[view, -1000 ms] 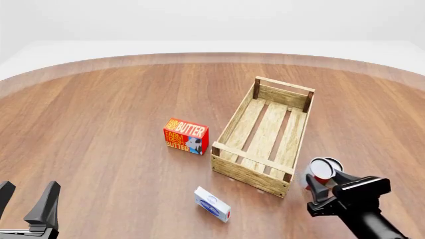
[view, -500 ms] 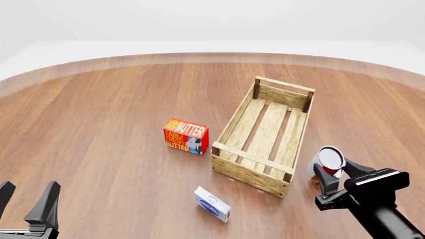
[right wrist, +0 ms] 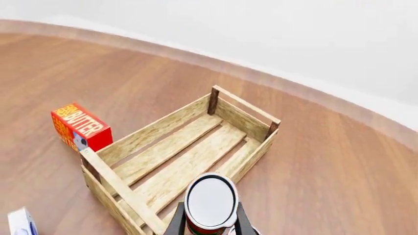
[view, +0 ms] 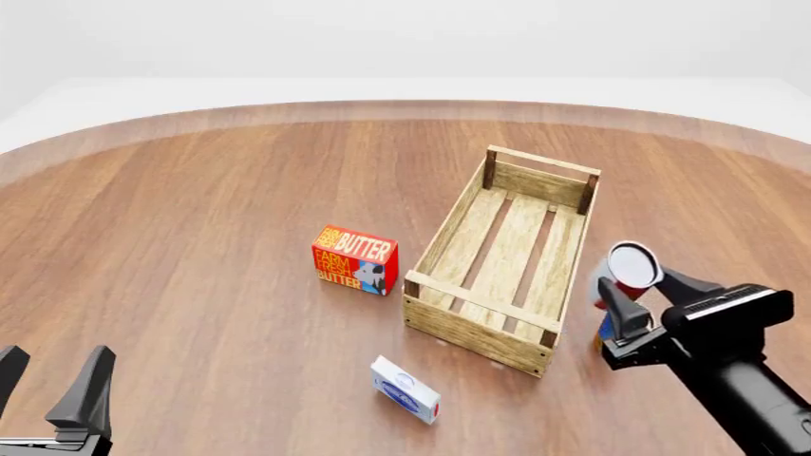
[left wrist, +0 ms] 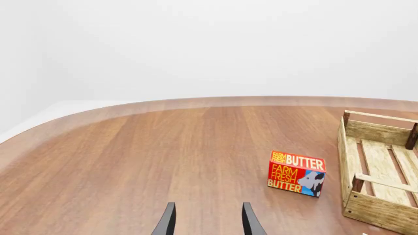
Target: Pick up the tomato sauce, and put it in the wooden tray.
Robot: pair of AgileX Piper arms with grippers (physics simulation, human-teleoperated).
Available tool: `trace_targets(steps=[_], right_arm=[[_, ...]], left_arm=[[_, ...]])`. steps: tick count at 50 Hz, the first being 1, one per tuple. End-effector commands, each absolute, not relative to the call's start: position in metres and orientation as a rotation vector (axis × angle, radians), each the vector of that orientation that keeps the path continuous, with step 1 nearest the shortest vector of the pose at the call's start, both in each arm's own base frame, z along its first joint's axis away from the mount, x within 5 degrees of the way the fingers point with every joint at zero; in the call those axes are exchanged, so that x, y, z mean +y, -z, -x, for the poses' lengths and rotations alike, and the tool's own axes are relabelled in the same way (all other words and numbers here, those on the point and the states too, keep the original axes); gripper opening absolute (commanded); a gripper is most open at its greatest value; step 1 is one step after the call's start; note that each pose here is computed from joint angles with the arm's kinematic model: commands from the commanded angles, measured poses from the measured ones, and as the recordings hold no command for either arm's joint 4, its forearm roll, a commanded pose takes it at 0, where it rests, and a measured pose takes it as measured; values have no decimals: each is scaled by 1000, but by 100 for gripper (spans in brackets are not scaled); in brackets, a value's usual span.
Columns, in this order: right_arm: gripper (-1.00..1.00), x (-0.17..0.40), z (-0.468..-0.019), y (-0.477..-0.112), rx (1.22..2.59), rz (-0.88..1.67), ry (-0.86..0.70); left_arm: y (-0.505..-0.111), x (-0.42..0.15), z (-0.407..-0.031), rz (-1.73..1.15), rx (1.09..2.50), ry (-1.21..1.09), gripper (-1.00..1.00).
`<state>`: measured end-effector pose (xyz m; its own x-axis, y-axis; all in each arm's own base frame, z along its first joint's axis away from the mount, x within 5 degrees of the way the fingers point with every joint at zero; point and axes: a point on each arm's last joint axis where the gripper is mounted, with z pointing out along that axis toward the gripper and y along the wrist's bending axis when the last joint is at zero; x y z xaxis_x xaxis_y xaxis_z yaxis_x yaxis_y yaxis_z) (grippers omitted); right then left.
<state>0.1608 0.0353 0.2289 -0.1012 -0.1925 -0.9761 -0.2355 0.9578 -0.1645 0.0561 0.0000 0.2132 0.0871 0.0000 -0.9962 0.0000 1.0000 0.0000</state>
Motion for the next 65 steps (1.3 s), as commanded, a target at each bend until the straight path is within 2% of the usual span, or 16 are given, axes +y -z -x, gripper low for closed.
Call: trace_targets(steps=[1, 30, 65], right_arm=[[-100, 40, -172, -244, 1658, 324, -50], [-100, 58, -218, -270, 1637, 389, -39], [-100, 92, -286, -267, 1660, 452, -66]], left_arm=[[-213, 0, -56, 0, 1484, 0, 100], [-213, 0, -56, 0, 1484, 0, 100], [-213, 0, -56, 0, 1484, 0, 100]])
